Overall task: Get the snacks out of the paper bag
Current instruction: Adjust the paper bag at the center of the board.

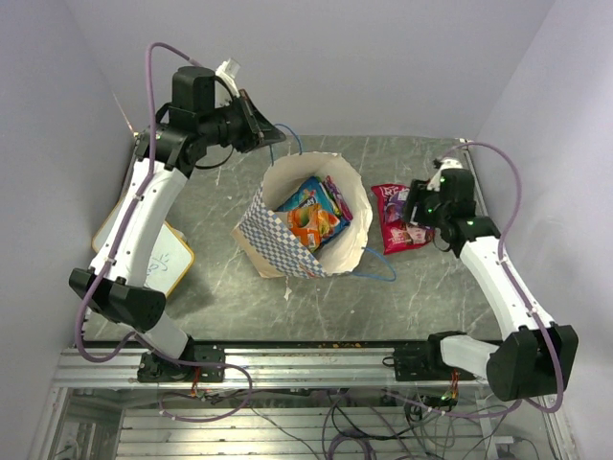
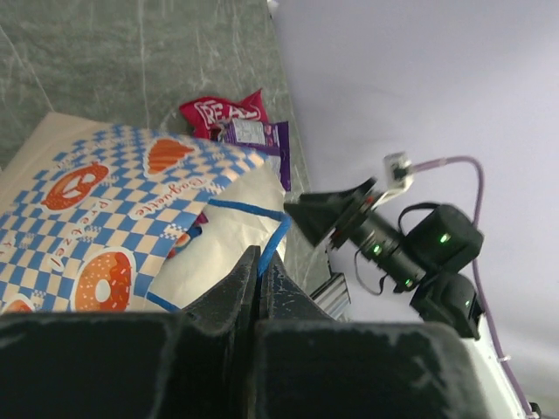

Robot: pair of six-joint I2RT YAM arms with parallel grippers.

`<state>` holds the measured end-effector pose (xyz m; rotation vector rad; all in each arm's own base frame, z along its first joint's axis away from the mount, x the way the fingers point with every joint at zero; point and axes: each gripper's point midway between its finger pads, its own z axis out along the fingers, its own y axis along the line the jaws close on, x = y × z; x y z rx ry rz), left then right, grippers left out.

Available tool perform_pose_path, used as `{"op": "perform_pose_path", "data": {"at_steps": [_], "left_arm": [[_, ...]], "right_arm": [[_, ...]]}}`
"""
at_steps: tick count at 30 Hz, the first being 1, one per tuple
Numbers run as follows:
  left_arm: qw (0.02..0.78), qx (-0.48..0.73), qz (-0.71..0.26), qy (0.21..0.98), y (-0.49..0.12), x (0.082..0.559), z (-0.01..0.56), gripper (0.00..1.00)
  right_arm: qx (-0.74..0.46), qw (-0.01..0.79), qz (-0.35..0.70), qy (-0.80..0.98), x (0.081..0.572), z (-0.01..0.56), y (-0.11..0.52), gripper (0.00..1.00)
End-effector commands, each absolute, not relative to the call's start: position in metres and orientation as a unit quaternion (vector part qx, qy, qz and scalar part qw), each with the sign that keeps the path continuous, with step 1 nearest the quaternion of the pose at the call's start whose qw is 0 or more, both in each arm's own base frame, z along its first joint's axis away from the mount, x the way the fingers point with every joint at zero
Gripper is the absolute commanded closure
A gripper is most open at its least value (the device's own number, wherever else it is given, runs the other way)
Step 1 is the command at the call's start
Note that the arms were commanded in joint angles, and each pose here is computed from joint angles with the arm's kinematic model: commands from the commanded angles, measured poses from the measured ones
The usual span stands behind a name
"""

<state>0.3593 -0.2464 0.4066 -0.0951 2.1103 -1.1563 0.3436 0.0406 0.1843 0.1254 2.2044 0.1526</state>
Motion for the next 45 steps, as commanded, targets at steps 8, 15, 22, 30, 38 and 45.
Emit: {"op": "perform_pose_path", "data": {"at_steps": [8, 15, 22, 30, 38, 45], "left_arm": [[0.411, 0.021, -0.518, 0.75, -0.243, 0.356, 0.475, 0.93], [0.402, 0.032, -0.552, 0.73, -0.244, 0.365, 0.492, 0.93], [0.385, 0.02, -0.588, 0.711, -0.248, 0.356, 0.491, 0.93], [0.347, -0.025, -0.63, 0.695, -0.244, 0.312, 0.467, 0.93], [0.342, -0.05, -0.637, 0.689, -0.252, 0.29, 0.458, 0.93], [0.331, -0.048, -0.623, 0.707, -0.257, 0.283, 0.448, 0.93]], "right_arm": [[-0.023, 0.328, 0.226, 0.917, 0.306, 0.128, 0.194, 0.38], [-0.034, 0.325, 0.294, 0.898, 0.293, 0.139, 0.275, 0.34], [-0.04, 0.339, 0.25, 0.906, 0.289, 0.137, 0.26, 0.32], [-0.023, 0.4, 0.16, 0.902, 0.291, 0.165, 0.186, 0.28], [-0.007, 0.48, 0.358, 0.801, 0.258, 0.296, 0.215, 0.33], [-0.038, 0.44, 0.504, 0.742, 0.207, 0.323, 0.29, 0.44]]}}
